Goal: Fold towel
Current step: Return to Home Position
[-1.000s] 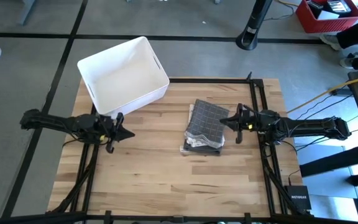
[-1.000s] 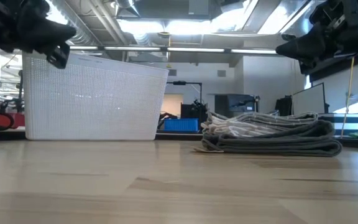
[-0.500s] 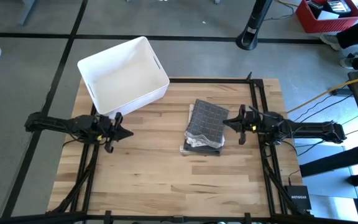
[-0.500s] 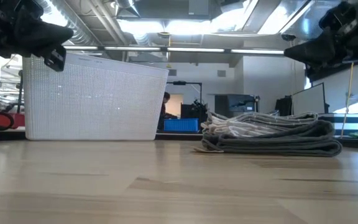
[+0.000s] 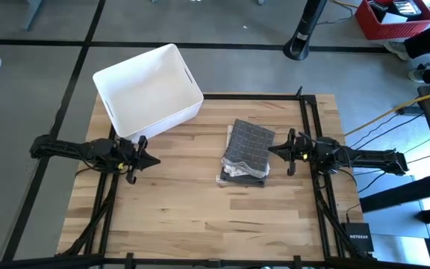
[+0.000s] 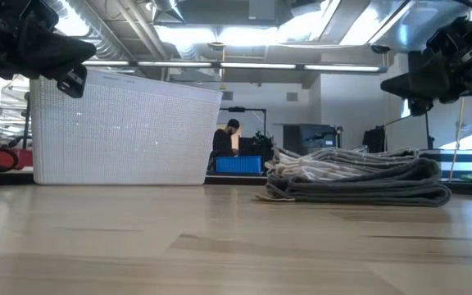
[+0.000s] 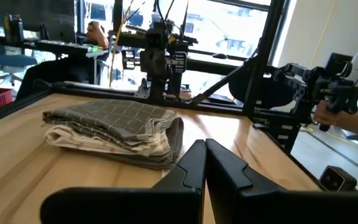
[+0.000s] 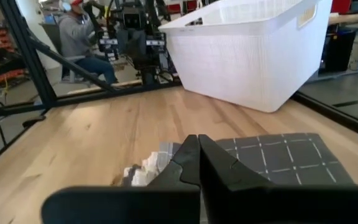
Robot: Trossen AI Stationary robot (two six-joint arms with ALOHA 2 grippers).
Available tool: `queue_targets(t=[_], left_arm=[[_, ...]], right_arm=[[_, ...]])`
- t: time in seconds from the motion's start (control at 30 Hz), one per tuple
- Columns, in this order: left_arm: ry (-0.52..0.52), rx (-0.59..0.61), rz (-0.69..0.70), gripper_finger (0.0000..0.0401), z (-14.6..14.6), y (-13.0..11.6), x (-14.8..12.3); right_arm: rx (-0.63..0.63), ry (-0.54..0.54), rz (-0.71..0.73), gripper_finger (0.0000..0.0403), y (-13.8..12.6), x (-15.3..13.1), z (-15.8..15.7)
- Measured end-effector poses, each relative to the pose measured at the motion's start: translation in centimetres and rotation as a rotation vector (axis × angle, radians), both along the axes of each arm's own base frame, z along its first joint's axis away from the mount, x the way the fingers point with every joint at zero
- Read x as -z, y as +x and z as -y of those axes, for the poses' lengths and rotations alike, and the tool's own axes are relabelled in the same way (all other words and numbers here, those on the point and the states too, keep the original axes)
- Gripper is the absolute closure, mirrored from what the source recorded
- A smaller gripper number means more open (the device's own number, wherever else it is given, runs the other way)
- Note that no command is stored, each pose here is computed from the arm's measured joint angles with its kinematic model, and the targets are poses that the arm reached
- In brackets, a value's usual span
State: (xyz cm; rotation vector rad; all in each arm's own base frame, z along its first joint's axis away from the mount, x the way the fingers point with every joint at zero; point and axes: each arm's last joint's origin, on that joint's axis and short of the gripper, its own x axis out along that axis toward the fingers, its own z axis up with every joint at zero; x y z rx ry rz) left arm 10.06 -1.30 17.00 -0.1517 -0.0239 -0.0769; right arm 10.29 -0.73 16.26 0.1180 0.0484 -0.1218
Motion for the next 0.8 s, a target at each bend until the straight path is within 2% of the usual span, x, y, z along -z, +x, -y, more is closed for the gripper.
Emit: queue_targets(t=[0.37,0.6,0.8], left_arm=[[-0.006,-0.003,-0.008,0.0400,-0.01,0.02,0.07],[-0.008,-0.003,-0.008,0.0400,-0.01,0.02,0.06],[-0.008,-0.003,-0.008,0.0400,-0.01,0.02,0.06]], right_arm=[[-0.033,0.012,0.002,0.0401,-0.11,-0.02,-0.10],[-0.032,0.023,-0.006,0.0377,-0.07,0.06,-0.10],[-0.031,0.025,-0.008,0.0371,-0.07,0.07,-0.10]])
